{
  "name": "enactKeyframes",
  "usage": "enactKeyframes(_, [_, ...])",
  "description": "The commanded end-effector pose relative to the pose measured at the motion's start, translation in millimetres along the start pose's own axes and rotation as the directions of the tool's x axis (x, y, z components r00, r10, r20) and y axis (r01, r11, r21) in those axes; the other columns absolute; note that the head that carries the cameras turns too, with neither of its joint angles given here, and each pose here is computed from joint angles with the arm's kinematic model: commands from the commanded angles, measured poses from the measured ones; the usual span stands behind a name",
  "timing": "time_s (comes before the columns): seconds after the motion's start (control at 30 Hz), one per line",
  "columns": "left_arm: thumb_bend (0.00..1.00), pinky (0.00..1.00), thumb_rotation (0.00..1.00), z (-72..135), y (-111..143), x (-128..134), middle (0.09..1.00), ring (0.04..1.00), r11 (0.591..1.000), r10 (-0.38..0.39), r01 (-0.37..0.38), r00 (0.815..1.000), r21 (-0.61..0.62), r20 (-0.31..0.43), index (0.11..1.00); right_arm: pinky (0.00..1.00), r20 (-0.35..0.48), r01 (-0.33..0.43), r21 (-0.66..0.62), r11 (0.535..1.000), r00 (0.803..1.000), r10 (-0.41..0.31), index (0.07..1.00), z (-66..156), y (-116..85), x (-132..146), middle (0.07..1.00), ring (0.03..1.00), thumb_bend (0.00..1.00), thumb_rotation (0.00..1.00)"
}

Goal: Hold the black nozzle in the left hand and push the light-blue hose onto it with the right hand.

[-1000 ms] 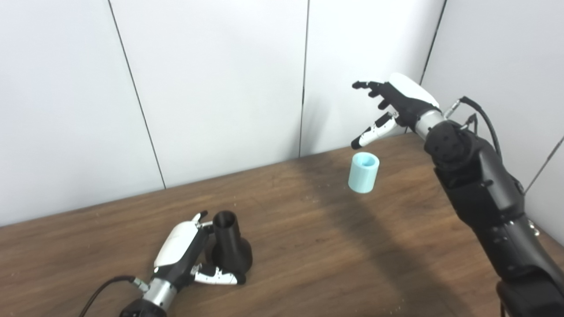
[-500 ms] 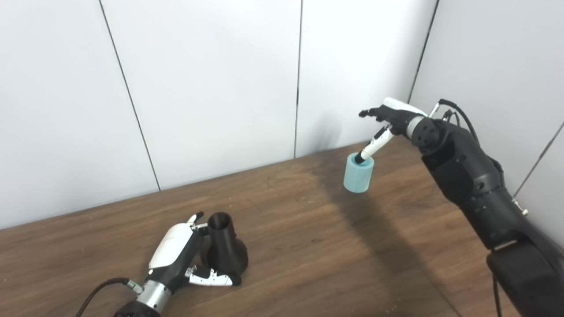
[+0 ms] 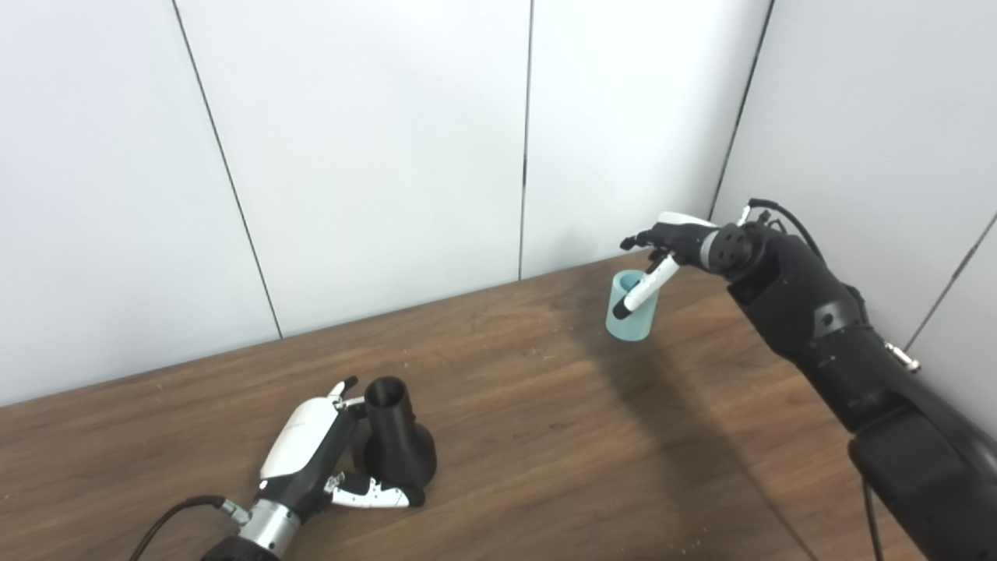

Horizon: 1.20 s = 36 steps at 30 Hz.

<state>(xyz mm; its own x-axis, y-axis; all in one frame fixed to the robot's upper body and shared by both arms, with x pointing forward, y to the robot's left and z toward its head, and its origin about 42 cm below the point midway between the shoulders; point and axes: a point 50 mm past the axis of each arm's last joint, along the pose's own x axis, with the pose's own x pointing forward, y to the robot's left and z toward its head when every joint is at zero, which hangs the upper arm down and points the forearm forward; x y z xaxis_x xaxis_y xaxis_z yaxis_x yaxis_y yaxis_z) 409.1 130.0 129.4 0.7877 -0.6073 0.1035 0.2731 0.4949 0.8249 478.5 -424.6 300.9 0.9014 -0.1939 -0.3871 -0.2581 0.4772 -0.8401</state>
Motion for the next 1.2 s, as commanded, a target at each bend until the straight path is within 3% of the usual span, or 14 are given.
enactKeyframes(0.0, [0.53,1.0,0.0,-41,-24,-42,0.485,0.683,0.983,-0.16,0.174,0.97,0.063,-0.182,0.488,0.76,0.049,0.08,-0.01,0.997,0.996,-0.08,0.905,16,-29,-4,0.96,0.873,1.0,0.28])
enactKeyframes(0.2, [0.53,1.0,0.0,-40,-25,-42,0.485,0.683,0.983,-0.163,0.175,0.97,0.055,-0.178,0.487,0.69,0.081,0.08,-0.027,0.996,0.994,-0.077,0.891,24,-15,-2,0.924,0.813,0.99,0.21])
enactKeyframes(0.3, [0.53,1.0,0.0,-38,-26,-43,0.485,0.683,0.983,-0.163,0.175,0.971,0.053,-0.177,0.487,0.67,0.118,0.121,-0.049,0.991,0.986,-0.114,0.864,25,-11,-1,0.884,0.782,0.92,0.16])
enactKeyframes(0.43, [0.53,1.0,0.0,-38,-27,-44,0.49,0.683,0.983,-0.167,0.177,0.97,0.046,-0.178,0.483,0.6,0.201,0.225,-0.106,0.968,0.959,-0.201,0.771,25,-6,0,0.786,0.712,0.79,0.09])
enactKeyframes(0.6, [0.53,1.0,0.0,-38,-26,-43,0.493,0.684,0.983,-0.167,0.177,0.969,0.041,-0.183,0.482,0.63,0.237,0.276,-0.158,0.948,0.943,-0.235,0.696,23,-2,2,0.713,0.717,0.76,0.05])
enactKeyframes(0.7, [0.53,1.0,0.0,-37,-24,-43,0.493,0.684,0.984,-0.164,0.174,0.97,0.039,-0.181,0.482,0.58,0.224,0.286,-0.159,0.945,0.943,-0.248,0.65,22,-1,3,0.656,0.646,0.74,0.01])
enactKeyframes(0.77, [0.53,1.0,0.0,-36,-24,-42,0.493,0.684,0.984,-0.162,0.171,0.97,0.038,-0.181,0.482,0.52,0.216,0.29,-0.151,0.945,0.943,-0.255,0.532,20,-1,4,0.525,0.565,0.57,0.0])
enactKeyframes(0.8, [0.53,1.0,0.0,-36,-23,-43,0.491,0.684,0.985,-0.161,0.171,0.97,0.038,-0.181,0.483,0.49,0.214,0.293,-0.146,0.945,0.942,-0.259,0.513,19,-1,4,0.51,0.54,0.55,0.0])
enactKeyframes(0.83, [0.53,1.0,0.0,-36,-23,-43,0.488,0.684,0.985,-0.161,0.17,0.97,0.037,-0.181,0.486,0.47,0.213,0.295,-0.143,0.945,0.941,-0.261,0.502,19,-1,3,0.516,0.48,0.53,0.0])
enactKeyframes(0.9, [0.53,1.0,0.0,-36,-23,-43,0.486,0.684,0.985,-0.16,0.169,0.97,0.037,-0.183,0.487,0.45,0.209,0.298,-0.135,0.945,0.941,-0.266,0.494,18,0,3,0.522,0.449,0.52,0.0])
enactKeyframes(1.17, [0.53,1.0,0.0,-38,-21,-44,0.481,0.678,0.984,-0.161,0.171,0.968,0.039,-0.193,0.491,0.46,0.188,0.291,-0.133,0.947,0.946,-0.264,0.478,14,1,6,0.522,0.452,0.52,0.0])
